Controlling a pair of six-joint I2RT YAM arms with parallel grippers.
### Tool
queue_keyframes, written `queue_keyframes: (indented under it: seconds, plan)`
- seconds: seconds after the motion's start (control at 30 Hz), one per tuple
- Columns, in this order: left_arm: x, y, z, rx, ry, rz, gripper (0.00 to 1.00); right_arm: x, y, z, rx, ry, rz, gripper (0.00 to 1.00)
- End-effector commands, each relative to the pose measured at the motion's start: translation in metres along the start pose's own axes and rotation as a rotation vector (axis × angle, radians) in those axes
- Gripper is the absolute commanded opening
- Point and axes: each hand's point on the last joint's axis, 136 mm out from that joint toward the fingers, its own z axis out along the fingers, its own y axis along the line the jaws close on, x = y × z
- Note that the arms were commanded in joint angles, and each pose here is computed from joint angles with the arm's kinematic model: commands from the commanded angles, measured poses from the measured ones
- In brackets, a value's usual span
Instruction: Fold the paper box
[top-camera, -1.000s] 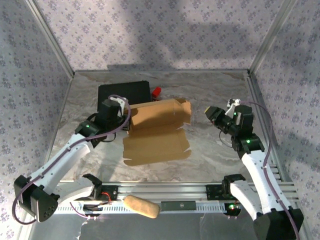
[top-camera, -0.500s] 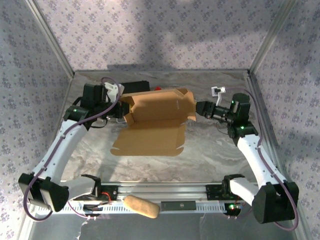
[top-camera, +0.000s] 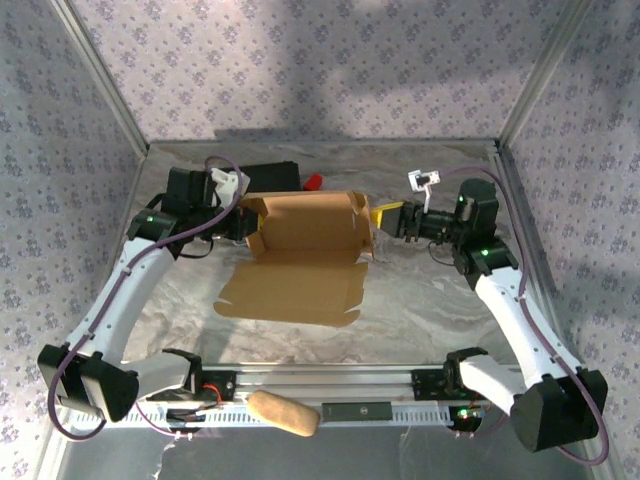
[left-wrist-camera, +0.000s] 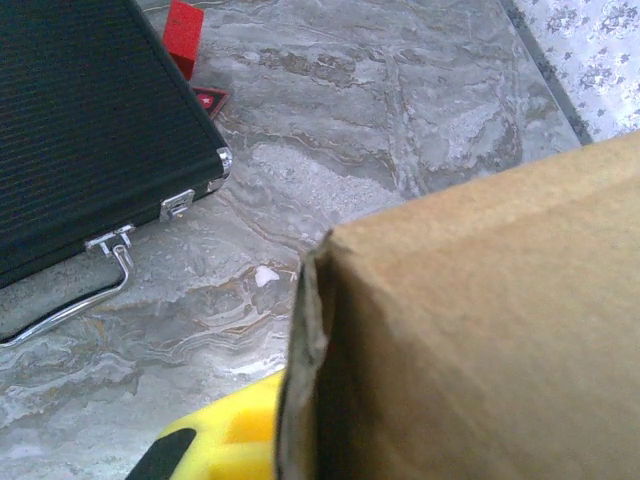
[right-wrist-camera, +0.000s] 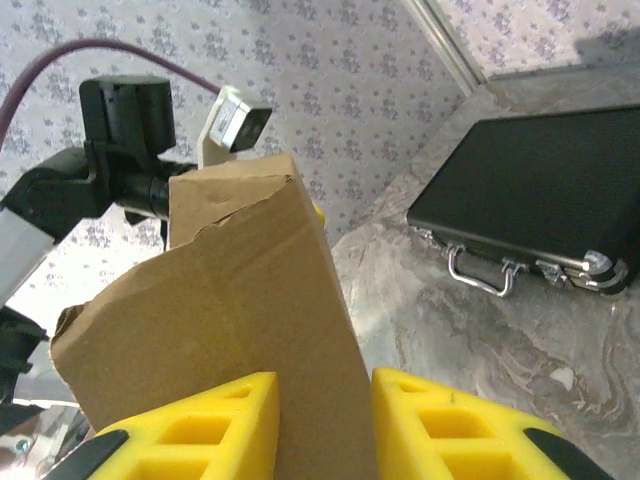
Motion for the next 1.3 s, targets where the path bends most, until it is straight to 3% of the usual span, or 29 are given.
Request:
queue_keyframes:
  seconds: [0.0, 0.5, 1.27]
  plan:
    - [-0.011, -0.005, -0.007, 0.008, -0.028, 0.016, 0.0, 0.001, 0.015, -0.001, -0.03, 0.022, -0.052, 0.32]
    - [-0.011, -0.006, -0.007, 0.015, -0.034, 0.005, 0.0, 0.013, 0.029, 0.012, -0.017, 0.081, -0.117, 0.33]
    - [-0.019, 0.002, -0.003, -0.018, -0.069, -0.007, 0.0, 0.028, 0.045, 0.003, -0.051, 0.103, -0.127, 0.38]
